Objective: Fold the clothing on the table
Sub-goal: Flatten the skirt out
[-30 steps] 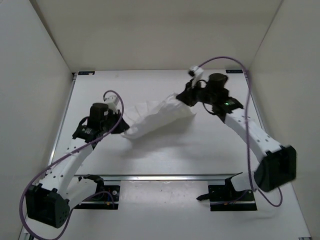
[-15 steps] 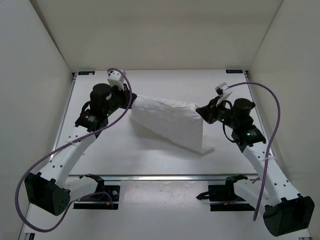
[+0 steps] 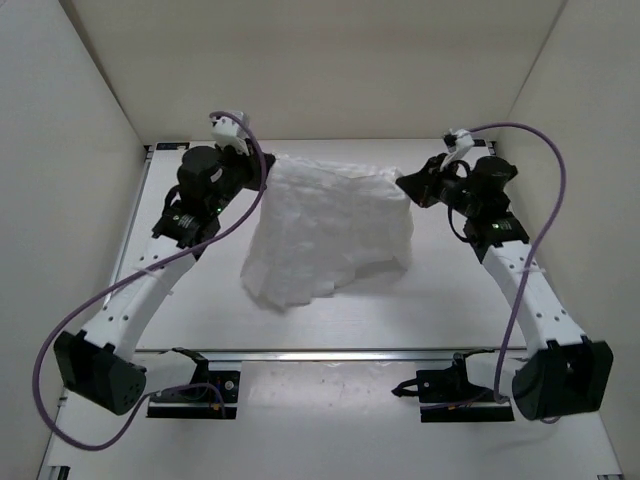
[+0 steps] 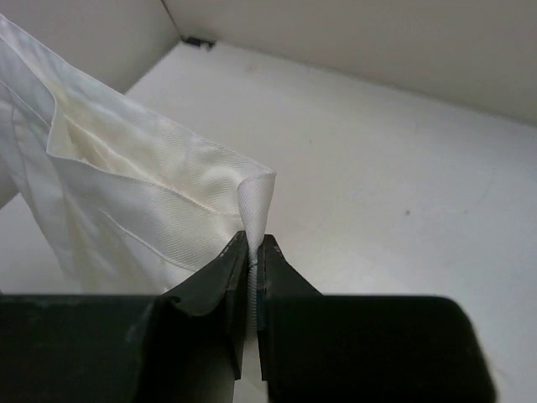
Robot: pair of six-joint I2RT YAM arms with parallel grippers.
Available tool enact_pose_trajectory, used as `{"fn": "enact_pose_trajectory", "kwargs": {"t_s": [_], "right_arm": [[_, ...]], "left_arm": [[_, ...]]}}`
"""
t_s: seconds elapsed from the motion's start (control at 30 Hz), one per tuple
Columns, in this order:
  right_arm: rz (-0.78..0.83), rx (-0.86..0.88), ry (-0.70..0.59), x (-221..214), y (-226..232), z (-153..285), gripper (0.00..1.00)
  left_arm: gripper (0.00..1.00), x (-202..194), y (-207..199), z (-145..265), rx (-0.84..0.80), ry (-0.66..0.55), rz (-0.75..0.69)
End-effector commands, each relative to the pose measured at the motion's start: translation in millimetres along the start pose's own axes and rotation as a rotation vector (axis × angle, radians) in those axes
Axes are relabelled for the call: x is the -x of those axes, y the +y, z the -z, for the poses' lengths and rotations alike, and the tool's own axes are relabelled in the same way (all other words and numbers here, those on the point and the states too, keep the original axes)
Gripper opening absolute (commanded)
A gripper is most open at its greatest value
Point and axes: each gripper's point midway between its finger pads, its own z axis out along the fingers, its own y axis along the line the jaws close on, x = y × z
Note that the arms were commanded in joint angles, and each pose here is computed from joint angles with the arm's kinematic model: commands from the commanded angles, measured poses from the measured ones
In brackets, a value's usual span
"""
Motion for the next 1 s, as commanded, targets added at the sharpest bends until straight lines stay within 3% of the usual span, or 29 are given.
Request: {"fn": "enact_pose_trajectory", "kwargs": {"t_s": [0.0, 0.13, 0.27, 0.37, 0.47, 0.5, 0.53, 0.57, 0.73, 0.8, 0.87, 0.97], "right_arm": [[-0.032, -0.037, 0.083, -40, -25, -24, 0.01], [-0.004, -0.038, 0.105, -17, -50, -71, 0.00], [0.112, -0.020, -0.022, 79, -50, -99, 0.00], [0.189, -0.024, -0.114, 137, -40, -91, 0.00], [0.267, -0.025, -0.174, 149, -10, -57, 0.00], [0.243, -0.031, -0.128, 115, -14, -60, 0.00], [0.255, -0.047, -0.159, 118, -4, -43, 0.00], [0.215, -0.072, -0.081, 70, -18, -44, 0.00], [0.054, -0.142, 0.165, -88, -3, 20, 0.00], [-0.002, -0.143, 0.216, -122, 16, 40, 0.00], [-0.054, -0.141, 0.183, -127, 31, 61, 0.00], [-0.157, -0.137, 0.208, -153, 29, 72, 0.00]], "left_arm": [[0.00, -49, 41, -24, 0.121, 0.084, 0.010], [0.00, -41, 45, -79, 0.110, 0.097, -0.011], [0.00, 12, 38, -118, 0.101, 0.048, -0.040], [0.00, 80, 18, -95, 0.095, -0.090, -0.095], [0.00, 96, 12, -53, 0.140, -0.160, -0.168], [0.00, 95, 10, -46, 0.135, -0.175, -0.173], [0.00, 79, 11, -30, 0.127, -0.156, -0.177], [0.00, 54, 13, -16, 0.116, -0.130, -0.180], [0.00, -76, -2, 51, 0.041, 0.064, -0.096], [0.00, -110, -20, 77, -0.008, 0.137, -0.048], [0.00, -138, -26, 104, -0.027, 0.217, 0.004], [0.00, -179, -12, 131, 0.021, 0.337, 0.105]]}}
